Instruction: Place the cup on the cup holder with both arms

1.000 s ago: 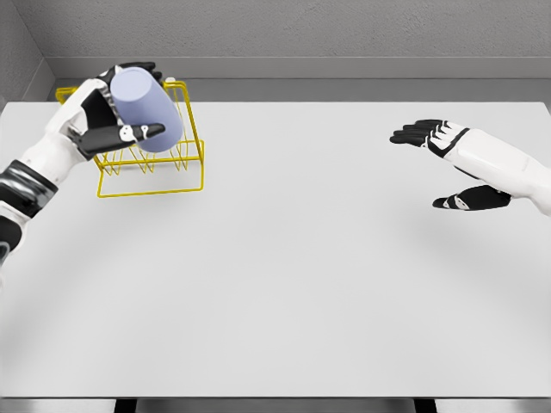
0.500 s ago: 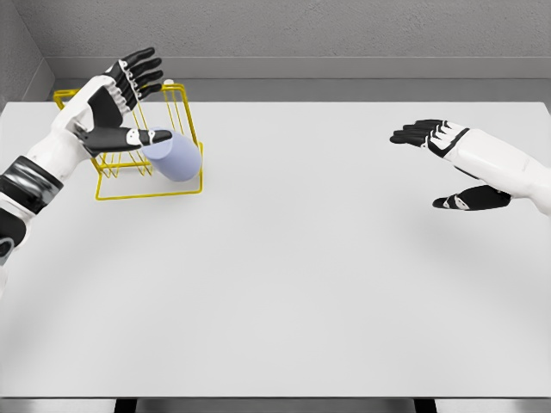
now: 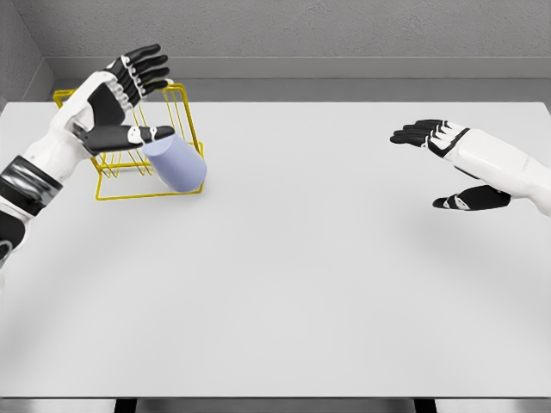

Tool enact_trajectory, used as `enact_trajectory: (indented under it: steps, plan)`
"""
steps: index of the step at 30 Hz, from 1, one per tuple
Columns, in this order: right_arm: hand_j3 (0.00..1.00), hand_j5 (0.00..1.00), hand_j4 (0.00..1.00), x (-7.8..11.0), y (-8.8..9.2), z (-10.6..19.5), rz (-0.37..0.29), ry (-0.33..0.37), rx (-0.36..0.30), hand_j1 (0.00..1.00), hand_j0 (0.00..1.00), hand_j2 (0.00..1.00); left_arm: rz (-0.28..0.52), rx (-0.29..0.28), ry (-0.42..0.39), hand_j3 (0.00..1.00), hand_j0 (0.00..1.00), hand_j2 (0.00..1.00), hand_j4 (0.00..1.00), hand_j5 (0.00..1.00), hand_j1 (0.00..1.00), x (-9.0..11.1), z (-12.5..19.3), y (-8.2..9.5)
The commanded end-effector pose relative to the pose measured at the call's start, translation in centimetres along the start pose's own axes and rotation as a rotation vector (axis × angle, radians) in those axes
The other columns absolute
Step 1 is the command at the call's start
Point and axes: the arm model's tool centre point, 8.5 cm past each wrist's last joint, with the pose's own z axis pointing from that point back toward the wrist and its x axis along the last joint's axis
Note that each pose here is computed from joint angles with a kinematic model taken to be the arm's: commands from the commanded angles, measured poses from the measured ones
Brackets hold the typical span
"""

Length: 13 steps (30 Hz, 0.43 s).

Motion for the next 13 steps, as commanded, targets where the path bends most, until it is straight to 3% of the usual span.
enact_trajectory:
  steps: [1,5,8,13]
  plan:
    - [1.00,1.00,1.00,0.0,-0.1,0.0,-0.005,-0.002,-0.005,1.00,1.00,1.00,-0.004,-0.005,-0.020,0.91,0.91,0.91,0.91,0.91,0.91,0.4,0.0,-0.1]
    - [1.00,1.00,1.00,0.0,-0.1,0.0,-0.004,-0.002,-0.005,1.00,1.00,1.00,-0.062,-0.025,-0.072,0.99,0.99,0.99,0.99,0.99,0.99,0.7,3.0,-0.2]
    - [1.00,1.00,1.00,0.0,-0.1,0.0,-0.004,-0.002,-0.005,1.00,1.00,1.00,-0.102,0.014,-0.073,1.00,1.00,1.00,1.00,1.00,1.00,1.0,5.8,1.3]
    - [1.00,1.00,1.00,0.0,-0.1,0.0,-0.005,-0.001,-0.005,1.00,1.00,1.00,-0.152,0.056,-0.086,1.00,1.00,1.00,1.00,1.00,1.00,1.9,7.8,3.1]
